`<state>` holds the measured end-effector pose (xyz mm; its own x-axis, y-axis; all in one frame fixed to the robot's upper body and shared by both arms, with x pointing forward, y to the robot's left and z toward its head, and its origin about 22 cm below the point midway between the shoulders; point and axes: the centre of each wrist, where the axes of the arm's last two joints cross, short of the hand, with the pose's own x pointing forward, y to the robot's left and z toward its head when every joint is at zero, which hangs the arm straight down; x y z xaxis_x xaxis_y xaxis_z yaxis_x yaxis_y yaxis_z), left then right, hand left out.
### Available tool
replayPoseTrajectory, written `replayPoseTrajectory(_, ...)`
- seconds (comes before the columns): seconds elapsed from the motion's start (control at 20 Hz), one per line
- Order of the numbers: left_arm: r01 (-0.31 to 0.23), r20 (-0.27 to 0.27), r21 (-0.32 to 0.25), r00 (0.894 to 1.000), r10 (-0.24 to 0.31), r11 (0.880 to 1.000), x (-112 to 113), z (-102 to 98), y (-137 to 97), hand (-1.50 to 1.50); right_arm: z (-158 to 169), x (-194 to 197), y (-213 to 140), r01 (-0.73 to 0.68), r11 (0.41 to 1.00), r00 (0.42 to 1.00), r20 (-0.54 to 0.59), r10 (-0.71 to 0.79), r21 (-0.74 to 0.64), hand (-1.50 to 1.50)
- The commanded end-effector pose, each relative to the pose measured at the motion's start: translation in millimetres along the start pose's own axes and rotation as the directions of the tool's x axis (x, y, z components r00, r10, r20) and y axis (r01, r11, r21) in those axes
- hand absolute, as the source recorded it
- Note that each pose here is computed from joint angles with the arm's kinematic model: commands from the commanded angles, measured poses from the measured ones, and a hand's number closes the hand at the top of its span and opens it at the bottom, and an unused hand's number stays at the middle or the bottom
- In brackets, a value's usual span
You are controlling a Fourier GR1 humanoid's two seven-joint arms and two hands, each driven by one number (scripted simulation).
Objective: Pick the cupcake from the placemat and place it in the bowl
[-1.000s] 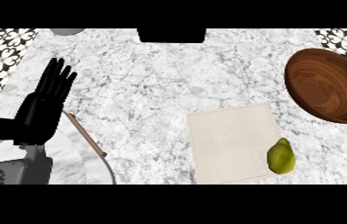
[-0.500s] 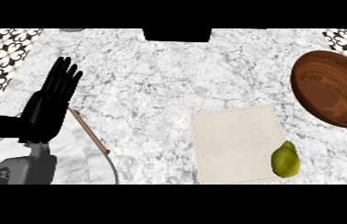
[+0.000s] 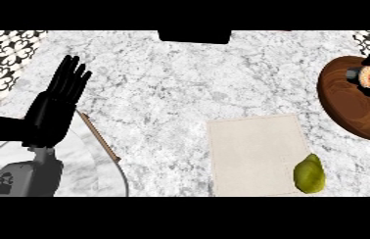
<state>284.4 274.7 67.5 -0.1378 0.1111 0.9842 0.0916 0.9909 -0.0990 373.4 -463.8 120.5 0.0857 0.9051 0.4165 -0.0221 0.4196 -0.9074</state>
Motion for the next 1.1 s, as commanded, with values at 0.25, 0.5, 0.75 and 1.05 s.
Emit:
replayPoseTrajectory(0.25, -0.001, 0.008, -0.013, 1.000, 0.001, 1.000, 2.8, -4.6, -4.2, 0.00, -9.4, 4.7, 42.6, 0.216, 0.971, 0.967, 0.114, -0.227, 0.107, -1.50)
replayPoseTrajectory(0.5, 0.004, 0.002, 0.006, 1.000, -0.004, 1.000, 5.8, -0.8, 6.2, 0.00, -10.0, 0.7, 2.9, 0.558, 0.829, 0.812, 0.206, -0.545, -0.007, -1.50)
replayPoseTrajectory(0.75, 0.003, 0.010, -0.003, 1.000, -0.003, 1.000, 7.9, -5.7, 0.6, 0.00, 6.4, -22.5, -20.5, 0.698, 0.707, 0.713, 0.205, -0.670, -0.116, -1.50)
replayPoseTrajectory(1.05, 0.004, 0.022, 0.020, 1.000, -0.005, 1.000, -2.1, 9.2, 5.5, 0.00, 59.3, -79.2, -48.0, 0.694, 0.684, 0.718, 0.158, -0.678, -0.224, -1.50)
